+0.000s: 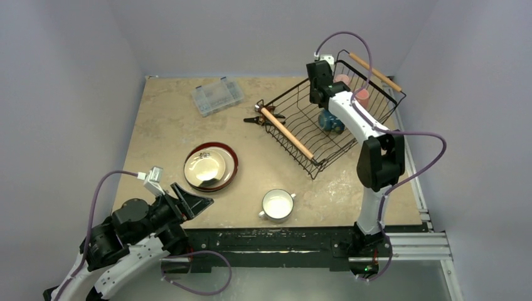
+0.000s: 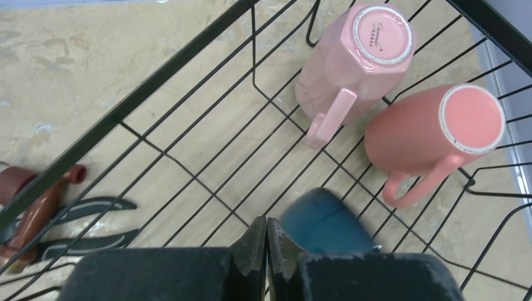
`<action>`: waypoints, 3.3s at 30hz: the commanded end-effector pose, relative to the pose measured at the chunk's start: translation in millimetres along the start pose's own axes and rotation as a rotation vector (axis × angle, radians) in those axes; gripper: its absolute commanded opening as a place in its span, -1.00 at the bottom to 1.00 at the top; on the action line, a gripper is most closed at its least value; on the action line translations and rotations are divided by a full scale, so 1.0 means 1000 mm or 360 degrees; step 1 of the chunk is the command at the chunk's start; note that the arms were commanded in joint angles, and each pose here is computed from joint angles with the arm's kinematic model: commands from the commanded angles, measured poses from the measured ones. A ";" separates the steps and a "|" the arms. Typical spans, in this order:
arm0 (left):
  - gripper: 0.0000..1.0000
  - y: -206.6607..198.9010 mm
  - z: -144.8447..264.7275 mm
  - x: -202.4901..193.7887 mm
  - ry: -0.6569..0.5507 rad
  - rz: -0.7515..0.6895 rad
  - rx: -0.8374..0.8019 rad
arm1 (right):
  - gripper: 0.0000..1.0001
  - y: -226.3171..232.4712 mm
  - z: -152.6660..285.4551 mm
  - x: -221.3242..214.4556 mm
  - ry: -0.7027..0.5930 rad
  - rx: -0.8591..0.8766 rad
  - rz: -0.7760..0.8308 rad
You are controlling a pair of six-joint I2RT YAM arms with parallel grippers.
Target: Load the mixed dishes into the dish rack
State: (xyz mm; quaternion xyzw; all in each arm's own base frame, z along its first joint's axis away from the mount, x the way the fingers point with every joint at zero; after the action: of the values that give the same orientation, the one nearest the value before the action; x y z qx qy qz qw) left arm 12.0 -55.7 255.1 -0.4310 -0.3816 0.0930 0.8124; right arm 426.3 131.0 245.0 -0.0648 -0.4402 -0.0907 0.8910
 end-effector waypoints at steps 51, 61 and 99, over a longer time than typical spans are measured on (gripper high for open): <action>0.61 -0.013 -0.020 -0.008 0.0187 0.0014 -0.0103 | 0.25 -0.052 -0.037 -0.035 0.0303 -0.0653 0.0307; 1.00 -0.006 -0.037 -0.022 0.0347 0.0010 -0.0093 | 0.54 -0.040 0.070 0.025 -0.0027 -0.0272 0.0073; 0.37 -0.040 -0.229 -0.041 0.1111 -0.0992 0.0510 | 0.77 -0.131 0.287 -0.137 -0.0280 0.1169 -0.0584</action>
State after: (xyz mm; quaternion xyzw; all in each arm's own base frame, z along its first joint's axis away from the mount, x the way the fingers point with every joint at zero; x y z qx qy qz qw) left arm 126.6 -225.2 183.9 -0.1892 -0.1562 -0.1930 0.9500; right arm 97.3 76.5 304.4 0.3297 -0.5107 -0.0757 0.7904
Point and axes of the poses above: each gripper's point midway between its finger pads, its own z axis back along the fingers, its own y axis along the line the jaws close on, x = y × z, the point moved 10 cm from there along z, back along the fingers, and after that the axes turned 5 degrees about -z, right-handed, at the moved point
